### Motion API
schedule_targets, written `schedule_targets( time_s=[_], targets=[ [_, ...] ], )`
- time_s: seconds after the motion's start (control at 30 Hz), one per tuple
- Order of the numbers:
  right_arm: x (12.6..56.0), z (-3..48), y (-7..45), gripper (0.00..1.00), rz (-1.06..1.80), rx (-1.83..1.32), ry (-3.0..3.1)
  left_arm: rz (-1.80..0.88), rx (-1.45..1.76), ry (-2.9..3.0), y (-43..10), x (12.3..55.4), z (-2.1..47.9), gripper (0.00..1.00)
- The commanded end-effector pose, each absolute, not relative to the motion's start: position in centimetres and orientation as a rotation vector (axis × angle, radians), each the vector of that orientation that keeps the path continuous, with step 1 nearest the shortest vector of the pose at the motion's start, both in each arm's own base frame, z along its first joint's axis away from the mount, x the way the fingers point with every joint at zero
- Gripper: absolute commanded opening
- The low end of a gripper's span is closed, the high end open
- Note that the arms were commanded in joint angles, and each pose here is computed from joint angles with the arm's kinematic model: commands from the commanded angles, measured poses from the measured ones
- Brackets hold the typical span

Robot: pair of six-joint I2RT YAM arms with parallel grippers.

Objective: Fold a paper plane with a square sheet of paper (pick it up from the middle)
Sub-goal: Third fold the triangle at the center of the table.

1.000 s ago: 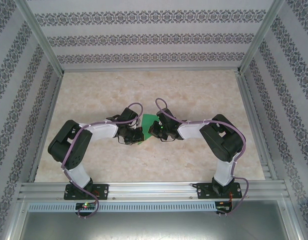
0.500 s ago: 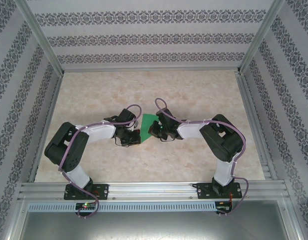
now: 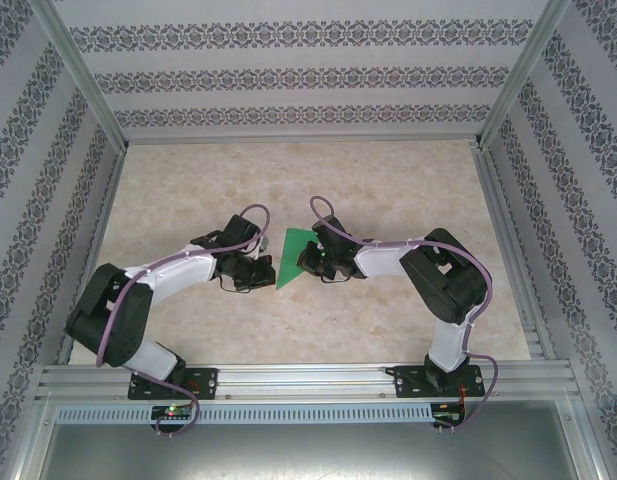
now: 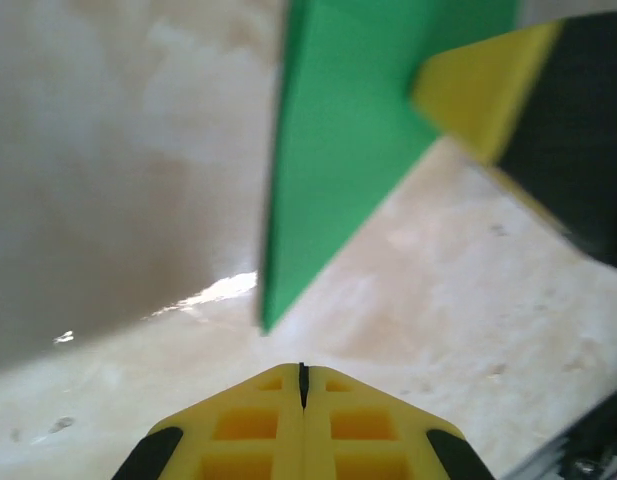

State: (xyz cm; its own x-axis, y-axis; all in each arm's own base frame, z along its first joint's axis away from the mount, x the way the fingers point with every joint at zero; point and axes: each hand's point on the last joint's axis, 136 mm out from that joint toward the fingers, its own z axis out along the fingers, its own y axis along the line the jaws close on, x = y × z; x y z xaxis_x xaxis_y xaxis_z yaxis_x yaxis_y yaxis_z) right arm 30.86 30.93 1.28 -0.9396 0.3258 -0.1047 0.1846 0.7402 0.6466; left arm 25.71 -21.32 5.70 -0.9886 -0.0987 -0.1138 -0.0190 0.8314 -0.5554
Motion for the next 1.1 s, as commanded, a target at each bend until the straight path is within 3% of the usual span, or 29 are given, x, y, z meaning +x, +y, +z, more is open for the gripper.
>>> schedule_targets(
  time_s=[0.0, 0.37, 0.57, 0.83, 1.07],
  targets=[
    [26.8, -5.0, 26.5, 0.00, 0.634, 0.482, 2.956, -1.013, -0.105, 2.806, -23.0, 27.0, 6.8, 0.00],
    [27.3, -4.1, 27.5, 0.00, 0.716, 0.426, 2.927, -0.906, -0.162, 2.951, -22.6, 26.9, 2.1, 0.00],
    [29.2, -0.4, 30.5, 0.00, 0.913, 0.204, 2.798, -0.811, -0.180, 3.039, -21.3, 25.4, 0.0, 0.00],
    [30.4, 5.1, 34.1, 0.00, 1.162, -0.009, 2.565, -0.764, -0.164, 3.065, -20.7, 24.7, -0.4, 0.00],
    [29.2, 4.5, 34.7, 0.00, 1.168, 0.006, 2.583, -0.761, -0.167, 3.066, -20.6, 24.7, -0.5, 0.00]
  ],
)
